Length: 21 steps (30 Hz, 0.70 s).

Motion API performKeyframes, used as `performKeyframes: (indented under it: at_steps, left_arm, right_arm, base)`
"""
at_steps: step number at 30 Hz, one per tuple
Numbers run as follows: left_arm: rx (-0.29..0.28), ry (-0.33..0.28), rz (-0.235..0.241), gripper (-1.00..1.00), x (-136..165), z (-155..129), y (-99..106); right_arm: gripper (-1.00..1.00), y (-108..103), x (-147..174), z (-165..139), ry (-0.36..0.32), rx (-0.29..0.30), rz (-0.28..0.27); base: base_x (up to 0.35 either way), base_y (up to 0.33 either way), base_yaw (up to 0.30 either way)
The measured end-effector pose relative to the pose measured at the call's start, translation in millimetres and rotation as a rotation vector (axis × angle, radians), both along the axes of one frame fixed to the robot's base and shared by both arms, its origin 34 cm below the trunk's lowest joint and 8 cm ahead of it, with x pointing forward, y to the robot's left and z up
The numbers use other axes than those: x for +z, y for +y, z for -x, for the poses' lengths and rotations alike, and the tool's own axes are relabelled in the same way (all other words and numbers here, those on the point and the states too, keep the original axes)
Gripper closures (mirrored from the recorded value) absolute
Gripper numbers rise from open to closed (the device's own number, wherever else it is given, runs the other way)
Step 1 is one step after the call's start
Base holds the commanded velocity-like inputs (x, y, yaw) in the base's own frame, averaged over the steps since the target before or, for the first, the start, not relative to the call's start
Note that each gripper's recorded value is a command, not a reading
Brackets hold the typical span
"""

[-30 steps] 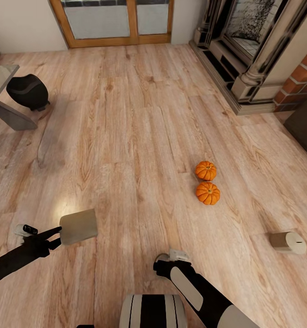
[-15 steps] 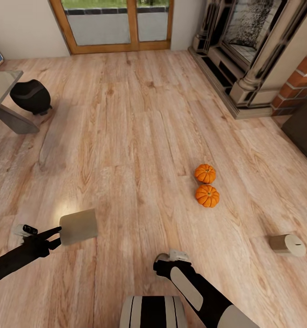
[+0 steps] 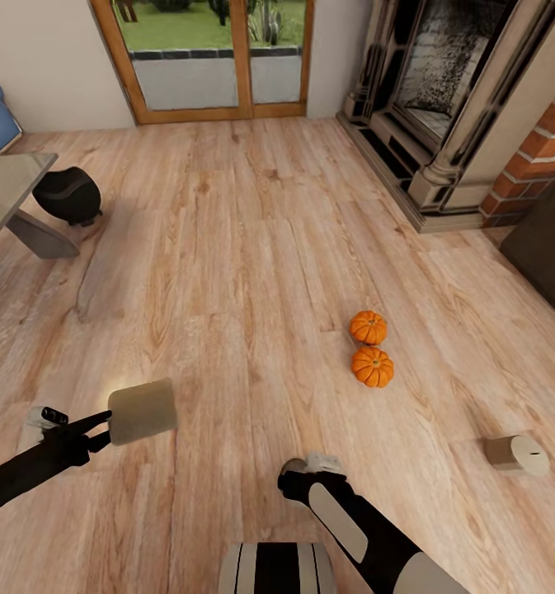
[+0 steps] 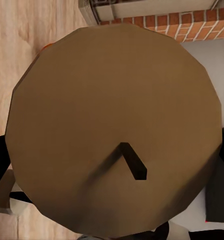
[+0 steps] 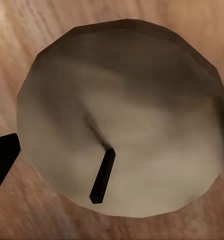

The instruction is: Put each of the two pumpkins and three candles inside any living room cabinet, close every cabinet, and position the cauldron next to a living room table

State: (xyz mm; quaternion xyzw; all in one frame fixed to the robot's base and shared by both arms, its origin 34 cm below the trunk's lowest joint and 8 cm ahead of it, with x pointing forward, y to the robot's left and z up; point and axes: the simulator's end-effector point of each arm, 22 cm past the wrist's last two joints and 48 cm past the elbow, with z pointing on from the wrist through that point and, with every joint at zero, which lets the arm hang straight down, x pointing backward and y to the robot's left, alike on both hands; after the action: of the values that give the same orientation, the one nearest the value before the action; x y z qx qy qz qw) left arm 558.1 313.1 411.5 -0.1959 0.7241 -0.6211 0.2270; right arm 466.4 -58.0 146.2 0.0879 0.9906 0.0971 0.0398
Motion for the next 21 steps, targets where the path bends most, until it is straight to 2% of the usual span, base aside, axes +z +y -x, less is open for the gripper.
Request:
performKeyframes:
  at_steps: [14,18,21]
  left_arm:
    - [-0.001,-0.054,-0.004,1.00,27.4,-3.7,-0.2]
    - [-0.015,-0.055,-0.036,1.00,28.1,-2.0,-1.3]
    - [-0.039,-0.051,-0.077,1.00,26.3,0.8,-3.6]
  right_arm:
    - [1.00,-6.4,25.9,-26.3,-0.077,-0.001,-0.004]
    - [1.00,-9.9,32.9,-33.8,-0.094,-0.014,-0.003]
    - [1.00,-17.3,38.4,-43.4,-0.105,-0.052,-0.004]
  base:
    - [0.000,0.000,0.000]
    - [0.000,0.000,0.000]
    - [0.000,0.000,0.000]
